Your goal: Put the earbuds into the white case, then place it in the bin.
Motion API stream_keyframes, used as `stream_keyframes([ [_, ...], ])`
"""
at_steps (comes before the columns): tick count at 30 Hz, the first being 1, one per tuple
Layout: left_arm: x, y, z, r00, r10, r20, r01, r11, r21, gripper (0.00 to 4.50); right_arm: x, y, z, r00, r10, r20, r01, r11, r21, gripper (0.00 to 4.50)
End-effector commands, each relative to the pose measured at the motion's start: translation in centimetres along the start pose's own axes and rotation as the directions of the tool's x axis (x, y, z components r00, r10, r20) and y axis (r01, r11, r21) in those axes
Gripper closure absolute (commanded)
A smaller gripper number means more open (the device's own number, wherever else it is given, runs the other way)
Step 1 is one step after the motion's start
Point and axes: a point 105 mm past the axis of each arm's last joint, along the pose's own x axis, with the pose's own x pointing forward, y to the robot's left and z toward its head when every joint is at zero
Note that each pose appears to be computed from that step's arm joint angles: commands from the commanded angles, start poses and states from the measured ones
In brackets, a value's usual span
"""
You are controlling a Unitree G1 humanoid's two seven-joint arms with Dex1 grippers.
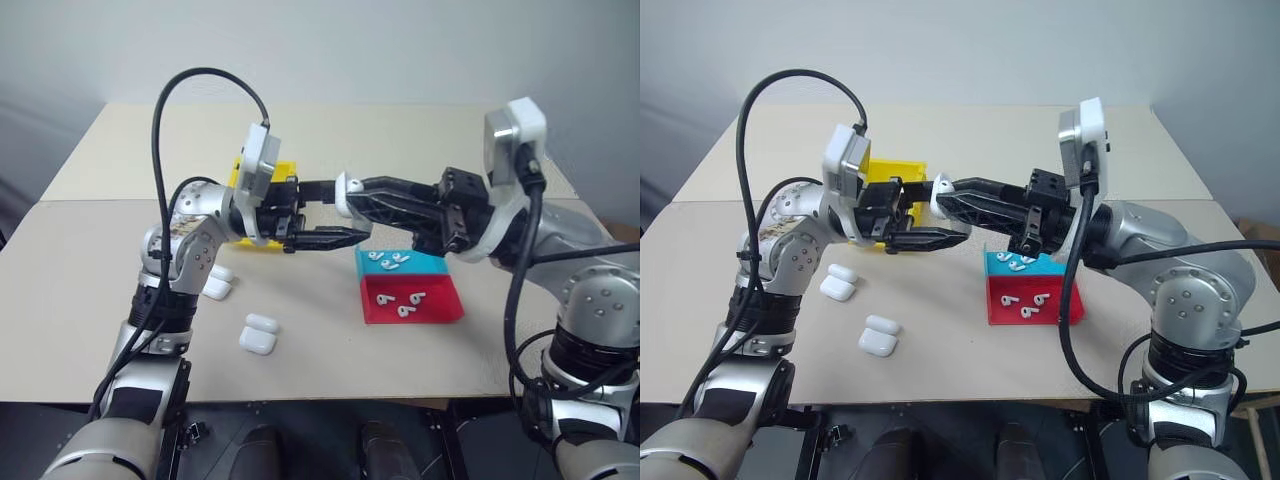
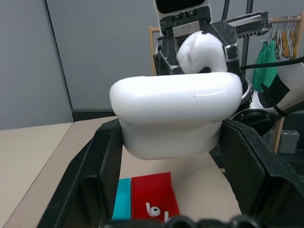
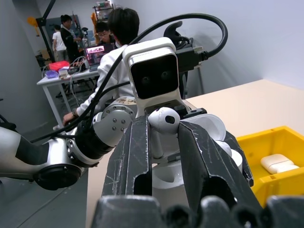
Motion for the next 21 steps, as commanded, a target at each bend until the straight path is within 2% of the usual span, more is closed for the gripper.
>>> stream_keyframes([
  [1,-0.2,-0.2,1.2,1.0,0.003,0.019,-0.005,0.998,0.057,1.69,-0.3,0.2,0.2,1.0,-0.001,-0.005,0.001,0.999,-0.034,3.87],
  [8,-0.3,-0.3,1.2,1.0,0.011,0.019,-0.012,0.998,0.057,1.69,-0.4,0.5,0.6,1.0,0.023,-0.002,-0.023,0.999,-0.038,3.87],
  [21,-0.2,-0.3,1.3,1.0,0.011,0.022,-0.013,0.998,0.063,1.69,-0.7,0.1,-0.6,0.998,-0.01,-0.057,0.006,0.997,-0.075,3.87],
])
